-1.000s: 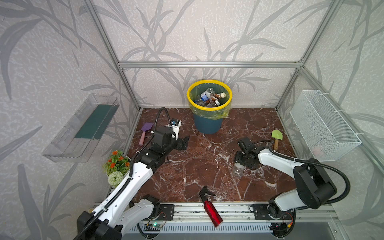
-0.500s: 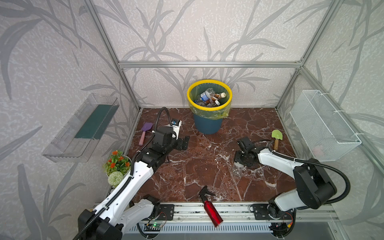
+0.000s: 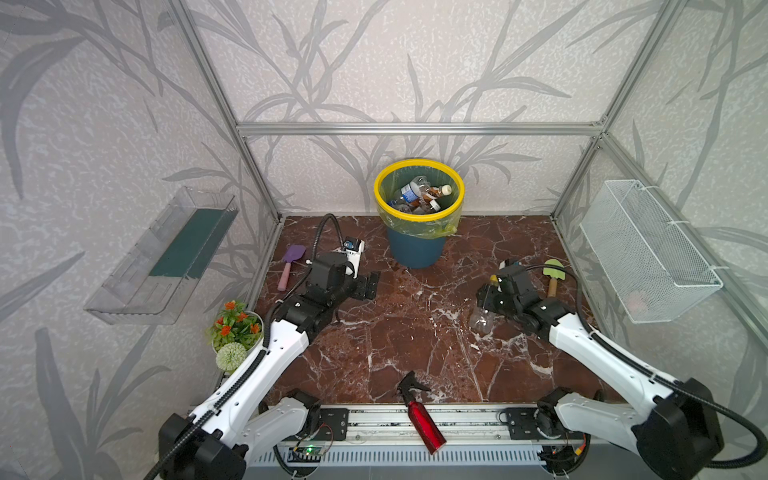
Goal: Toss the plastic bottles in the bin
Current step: 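Lift the yellow-capped bottle over the bin and open the right gripper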
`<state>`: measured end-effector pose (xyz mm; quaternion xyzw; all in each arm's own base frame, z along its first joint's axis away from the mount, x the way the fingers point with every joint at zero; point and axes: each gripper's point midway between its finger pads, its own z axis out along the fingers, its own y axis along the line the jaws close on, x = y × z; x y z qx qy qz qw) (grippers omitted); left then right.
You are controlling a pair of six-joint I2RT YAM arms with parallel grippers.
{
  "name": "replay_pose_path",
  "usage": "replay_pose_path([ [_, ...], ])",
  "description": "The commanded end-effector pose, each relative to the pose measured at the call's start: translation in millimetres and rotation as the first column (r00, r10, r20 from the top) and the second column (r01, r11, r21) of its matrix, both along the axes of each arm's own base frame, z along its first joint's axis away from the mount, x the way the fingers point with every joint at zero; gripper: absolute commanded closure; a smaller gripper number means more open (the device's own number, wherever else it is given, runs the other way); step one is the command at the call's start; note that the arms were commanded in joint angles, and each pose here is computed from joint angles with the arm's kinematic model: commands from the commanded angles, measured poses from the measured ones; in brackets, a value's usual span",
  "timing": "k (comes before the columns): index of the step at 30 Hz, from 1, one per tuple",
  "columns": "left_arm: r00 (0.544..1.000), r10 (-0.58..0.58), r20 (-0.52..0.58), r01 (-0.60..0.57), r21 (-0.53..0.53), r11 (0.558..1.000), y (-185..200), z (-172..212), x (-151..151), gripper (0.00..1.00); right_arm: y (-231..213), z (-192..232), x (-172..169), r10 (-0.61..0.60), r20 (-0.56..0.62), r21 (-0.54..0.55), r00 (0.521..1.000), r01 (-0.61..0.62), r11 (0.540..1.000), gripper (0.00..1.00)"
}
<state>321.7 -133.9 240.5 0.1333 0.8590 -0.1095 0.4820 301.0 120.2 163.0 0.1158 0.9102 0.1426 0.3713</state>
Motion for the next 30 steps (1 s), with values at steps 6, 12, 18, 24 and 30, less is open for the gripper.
replay_pose_path([
  [6,0.998,0.040,0.038,-0.035,-0.130,0.991,-6,15,3,0.08,-28,103,-14,0.095,0.401,-0.136,0.911,-0.043,0.990,0.55],
  [12,0.992,0.101,0.076,-0.088,-0.150,0.985,4,26,5,0.09,-38,168,-34,0.124,0.653,-0.151,0.747,-0.032,0.988,0.55],
  [18,0.986,0.138,0.091,-0.119,-0.190,0.975,10,34,0,0.09,-5,246,-23,0.169,0.824,-0.108,0.541,-0.141,0.984,0.55],
  [24,0.980,0.176,0.090,-0.151,-0.234,0.960,21,22,-16,0.09,89,348,76,0.291,0.829,-0.109,0.477,-0.373,0.921,0.54],
  [30,0.975,0.201,0.097,-0.173,-0.245,0.954,30,17,-28,0.09,160,333,162,0.457,0.659,-0.094,0.597,-0.538,0.838,0.01],
])
